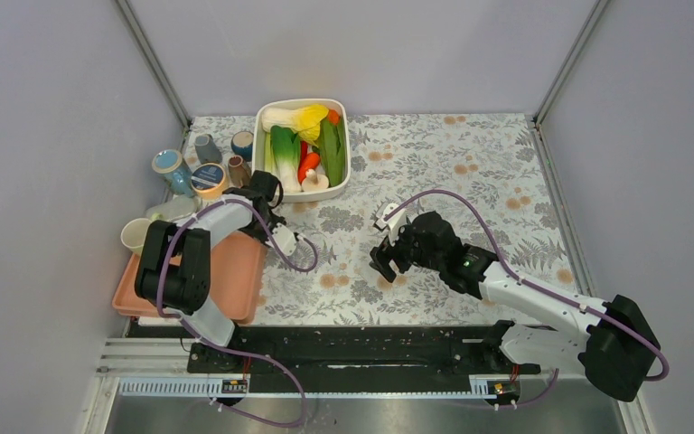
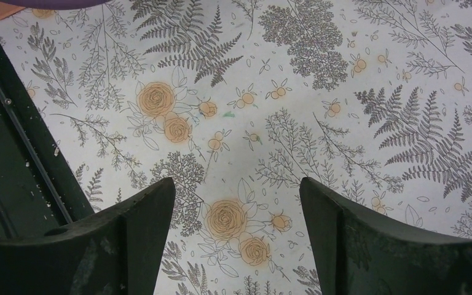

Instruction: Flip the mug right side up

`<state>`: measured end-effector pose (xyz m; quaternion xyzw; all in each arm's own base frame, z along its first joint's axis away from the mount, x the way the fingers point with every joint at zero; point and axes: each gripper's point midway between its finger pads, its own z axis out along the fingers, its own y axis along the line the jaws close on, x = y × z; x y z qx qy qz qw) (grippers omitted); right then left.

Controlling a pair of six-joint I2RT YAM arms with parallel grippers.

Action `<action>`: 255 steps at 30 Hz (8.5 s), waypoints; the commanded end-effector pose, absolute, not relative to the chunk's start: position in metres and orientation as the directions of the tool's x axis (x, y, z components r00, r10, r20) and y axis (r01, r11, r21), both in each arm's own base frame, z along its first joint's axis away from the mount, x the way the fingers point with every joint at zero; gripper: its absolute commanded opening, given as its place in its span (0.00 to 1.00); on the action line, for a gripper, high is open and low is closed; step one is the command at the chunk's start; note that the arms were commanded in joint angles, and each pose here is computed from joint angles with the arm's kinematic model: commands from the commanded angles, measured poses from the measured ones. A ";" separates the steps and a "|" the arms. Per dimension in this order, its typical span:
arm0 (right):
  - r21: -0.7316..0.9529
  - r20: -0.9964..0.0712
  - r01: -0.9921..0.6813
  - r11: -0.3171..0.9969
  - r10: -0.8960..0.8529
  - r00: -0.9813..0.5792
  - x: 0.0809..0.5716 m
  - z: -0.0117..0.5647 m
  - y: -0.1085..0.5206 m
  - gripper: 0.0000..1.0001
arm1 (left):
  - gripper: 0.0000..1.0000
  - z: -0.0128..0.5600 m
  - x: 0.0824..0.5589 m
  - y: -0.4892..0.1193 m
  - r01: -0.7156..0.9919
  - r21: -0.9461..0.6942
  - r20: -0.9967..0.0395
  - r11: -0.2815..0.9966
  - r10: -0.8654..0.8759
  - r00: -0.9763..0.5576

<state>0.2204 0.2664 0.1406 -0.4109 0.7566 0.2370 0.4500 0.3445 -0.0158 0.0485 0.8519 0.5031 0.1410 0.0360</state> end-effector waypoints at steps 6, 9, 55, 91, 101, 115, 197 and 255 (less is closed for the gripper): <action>-0.018 -0.912 -0.848 0.529 -0.357 -0.203 0.222 0.160 0.272 0.83 | 0.03 0.068 0.386 -0.030 0.846 0.358 0.247 -0.395 0.914 0.321; -0.016 -0.915 -0.849 0.527 -0.350 -0.200 0.222 0.163 0.273 0.83 | 0.00 0.076 0.386 -0.035 0.845 0.385 0.223 -0.371 0.926 0.305; 0.525 -0.848 -0.818 0.234 0.220 -0.482 0.243 0.261 0.394 0.80 | 0.00 0.319 0.270 -0.243 0.884 -0.299 -0.890 0.359 0.230 -0.395; -0.731 -0.350 -0.680 0.052 -0.885 0.309 0.230 0.177 0.359 0.00 | 0.84 0.211 0.294 -0.250 0.804 0.245 -0.701 0.541 0.672 -0.239; -0.744 -0.371 -0.665 0.074 -0.872 0.318 0.225 0.192 0.363 0.00 | 0.42 0.173 0.313 -0.232 0.756 0.372 -0.588 0.538 0.767 -0.257; -0.766 -0.386 -0.619 0.172 -0.894 0.229 0.234 0.191 0.348 0.54 | 0.00 0.155 0.305 -0.234 0.792 0.312 -0.587 0.524 0.762 -0.274; -0.168 -0.930 -0.719 0.675 -0.350 -0.111 0.227 0.189 0.274 0.99 | 0.51 0.174 0.178 0.230 0.117 0.145 -0.421 0.982 0.168 -0.891; -0.156 -0.964 -0.556 0.816 -0.248 -0.095 0.251 0.196 0.211 0.98 | 0.00 0.086 0.516 0.045 -0.071 0.036 -0.593 0.997 -0.036 -0.804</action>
